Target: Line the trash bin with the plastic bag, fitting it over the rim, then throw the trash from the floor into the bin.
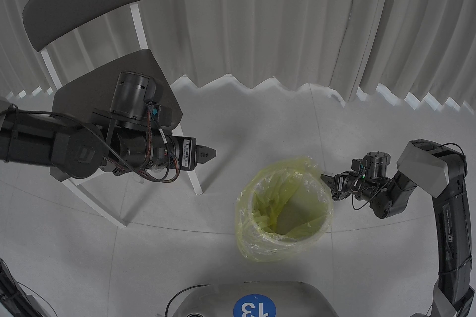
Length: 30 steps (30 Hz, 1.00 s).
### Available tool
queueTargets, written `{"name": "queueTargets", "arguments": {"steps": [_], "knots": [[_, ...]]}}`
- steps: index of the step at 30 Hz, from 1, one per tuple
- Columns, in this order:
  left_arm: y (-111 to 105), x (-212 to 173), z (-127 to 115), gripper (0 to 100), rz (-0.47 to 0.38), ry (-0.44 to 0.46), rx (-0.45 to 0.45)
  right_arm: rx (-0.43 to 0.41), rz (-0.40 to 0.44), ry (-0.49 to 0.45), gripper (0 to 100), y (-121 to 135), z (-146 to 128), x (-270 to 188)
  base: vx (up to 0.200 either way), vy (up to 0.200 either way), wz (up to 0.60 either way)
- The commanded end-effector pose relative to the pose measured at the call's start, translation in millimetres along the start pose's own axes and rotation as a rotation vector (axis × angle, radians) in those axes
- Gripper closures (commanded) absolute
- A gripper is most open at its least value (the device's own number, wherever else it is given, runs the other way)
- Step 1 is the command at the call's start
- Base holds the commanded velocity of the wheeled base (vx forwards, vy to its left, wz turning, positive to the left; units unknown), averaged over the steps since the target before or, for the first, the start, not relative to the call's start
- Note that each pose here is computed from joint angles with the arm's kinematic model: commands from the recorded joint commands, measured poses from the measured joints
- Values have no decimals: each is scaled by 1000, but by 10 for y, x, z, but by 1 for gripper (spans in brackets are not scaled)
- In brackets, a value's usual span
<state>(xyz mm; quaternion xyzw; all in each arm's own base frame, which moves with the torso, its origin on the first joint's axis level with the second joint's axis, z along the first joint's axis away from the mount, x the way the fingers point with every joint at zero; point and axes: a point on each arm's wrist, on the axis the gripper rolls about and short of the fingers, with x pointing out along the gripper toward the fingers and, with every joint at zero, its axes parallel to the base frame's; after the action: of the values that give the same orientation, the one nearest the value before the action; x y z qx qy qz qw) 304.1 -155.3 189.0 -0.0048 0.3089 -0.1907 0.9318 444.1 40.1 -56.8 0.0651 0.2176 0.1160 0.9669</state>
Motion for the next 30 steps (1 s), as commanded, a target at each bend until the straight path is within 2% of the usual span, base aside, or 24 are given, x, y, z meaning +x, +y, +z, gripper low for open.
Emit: {"name": "queueTargets", "arguments": {"steps": [1, 8, 13, 18, 24, 30], "knots": [[16, -5, -15, 0, 3, -1, 1, 3, 3, 38, 0, -13, -162, 63, 0, 0, 0], [27, 35, -56, 0, 3, 0, 1, 5, -1, 82, 0, -6, -194, 43, 0, 0, 0], [30, 48, -73, 0, 4, 6, 3, -63, -8, 156, 0, -28, -239, -16, 0, 0, 0], [60, 42, -61, 0, 11, 2, -2, -72, -13, 145, 0, -59, -229, -29, 0, 0, 0], [100, 49, -85, 0, 18, 12, -7, -67, 4, 104, 0, -32, -18, -162, 0, 0, 0], [259, -26, -167, 0, 56, 32, -10, -63, -5, 89, 0, -87, 16, -173, 0, 0, 0]]}}
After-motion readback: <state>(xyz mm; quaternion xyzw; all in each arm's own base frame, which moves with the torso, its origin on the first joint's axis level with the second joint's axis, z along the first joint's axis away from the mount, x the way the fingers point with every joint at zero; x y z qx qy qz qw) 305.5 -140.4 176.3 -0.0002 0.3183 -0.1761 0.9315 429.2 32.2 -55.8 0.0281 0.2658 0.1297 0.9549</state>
